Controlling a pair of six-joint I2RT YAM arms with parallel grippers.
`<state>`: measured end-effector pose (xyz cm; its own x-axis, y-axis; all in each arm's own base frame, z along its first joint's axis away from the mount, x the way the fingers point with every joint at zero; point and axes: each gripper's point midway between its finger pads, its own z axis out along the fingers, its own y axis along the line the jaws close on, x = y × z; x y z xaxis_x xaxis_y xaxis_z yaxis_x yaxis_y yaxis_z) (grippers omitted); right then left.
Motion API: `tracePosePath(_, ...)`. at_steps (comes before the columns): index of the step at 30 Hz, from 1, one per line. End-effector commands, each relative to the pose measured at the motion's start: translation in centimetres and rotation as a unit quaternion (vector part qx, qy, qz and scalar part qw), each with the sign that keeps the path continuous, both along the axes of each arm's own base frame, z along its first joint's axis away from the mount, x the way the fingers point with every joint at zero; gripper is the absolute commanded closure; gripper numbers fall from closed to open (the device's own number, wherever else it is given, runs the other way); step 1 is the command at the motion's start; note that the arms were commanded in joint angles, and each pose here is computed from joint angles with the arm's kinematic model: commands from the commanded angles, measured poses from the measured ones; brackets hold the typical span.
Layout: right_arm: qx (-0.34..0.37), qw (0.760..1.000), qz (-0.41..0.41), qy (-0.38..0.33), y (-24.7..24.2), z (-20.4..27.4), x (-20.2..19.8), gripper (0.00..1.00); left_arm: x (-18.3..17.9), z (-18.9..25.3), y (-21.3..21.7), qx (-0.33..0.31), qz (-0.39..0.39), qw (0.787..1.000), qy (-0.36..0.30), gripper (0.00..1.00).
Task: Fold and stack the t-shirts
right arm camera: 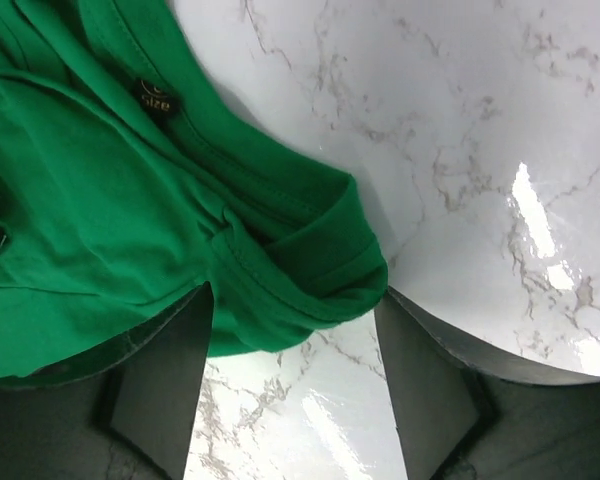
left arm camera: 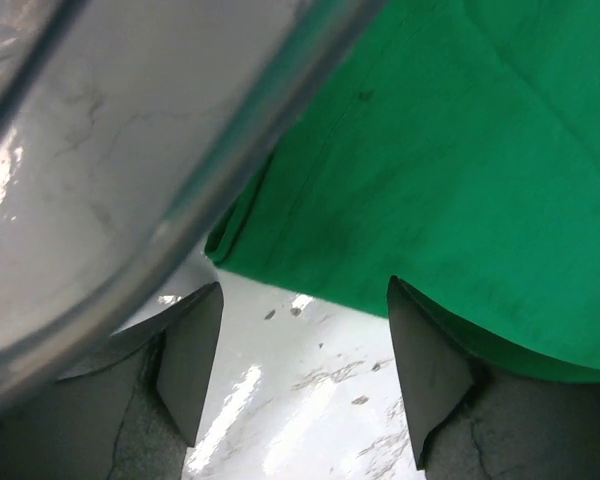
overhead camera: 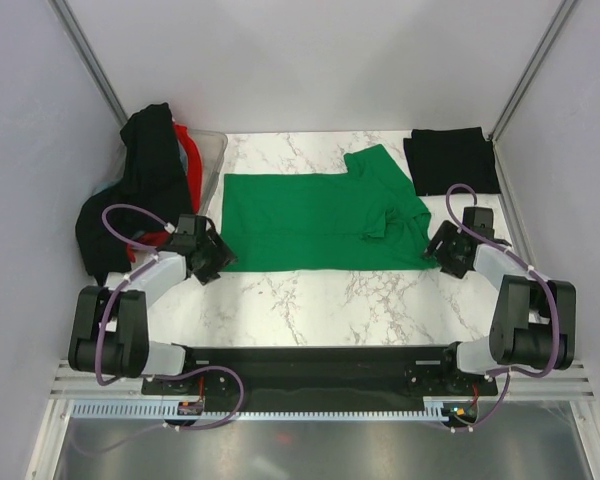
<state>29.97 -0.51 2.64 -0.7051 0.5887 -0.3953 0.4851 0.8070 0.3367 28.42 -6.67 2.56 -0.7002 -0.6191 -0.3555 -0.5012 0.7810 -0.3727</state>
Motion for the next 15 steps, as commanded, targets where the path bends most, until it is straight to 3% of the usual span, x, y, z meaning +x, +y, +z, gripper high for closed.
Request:
tracePosePath(1, 0.000, 1.000, 0.004, -0.008, -0.2, -0.7, 0.7, 0.28, 1.0, -1.8, 1.3, 0.029, 0.030, 0.999, 0.008, 0.31)
tracePosePath(3, 0.002, 1.000, 0.005, -0.010, -0.3, -0.9, 1.0, 0.36, 1.6, -2.2, 1.3, 0.031, 0.033, 0.999, 0.013, 0.38)
tracePosePath(4, 0.003, 1.000, 0.005, -0.011, -0.3, -0.9, 1.2, 0.41, 1.8, -2.3, 1.3, 0.031, 0.034, 0.999, 0.013, 0.47)
tracePosePath(5, 0.008, 1.000, 0.006, -0.010, -0.2, -1.0, 1.2, 0.54, 2.1, -2.5, 1.3, 0.031, 0.035, 0.999, 0.016, 0.53)
tracePosePath(6, 0.011, 1.000, 0.006, -0.013, -0.2, -0.9, 1.3, 0.63, 2.2, -2.6, 1.2, 0.029, 0.035, 0.999, 0.016, 0.61)
tracePosePath(7, 0.014, 1.000, 0.007, -0.013, -0.1, -0.8, 1.3, 0.71, 2.6, -2.6, 1.1, 0.027, 0.035, 0.999, 0.016, 0.78)
tracePosePath(8, 0.014, 1.000, 0.008, -0.018, -0.1, -0.6, 1.5, 0.85, 2.6, -2.8, 1.0, 0.025, 0.034, 0.999, 0.019, 0.87)
tracePosePath(9, 0.018, 1.000, 0.010, -0.022, 0.0, -0.3, 1.6, 0.89, 2.6, -2.7, 0.9, 0.023, 0.031, 0.999, 0.019, 0.96)
tracePosePath(11, 0.016, 0.999, 0.012, -0.027, 0.0, 0.6, 1.8, 1.00, 2.7, -2.3, 0.5, 0.012, 0.026, 0.999, 0.014, 0.98)
tracePosePath(15, 0.019, 0.998, 0.017, -0.052, 0.2, 4.0, 2.6, 1.00, 2.8, 1.6, -1.3, -0.039, 0.008, 0.999, -0.015, 0.98)
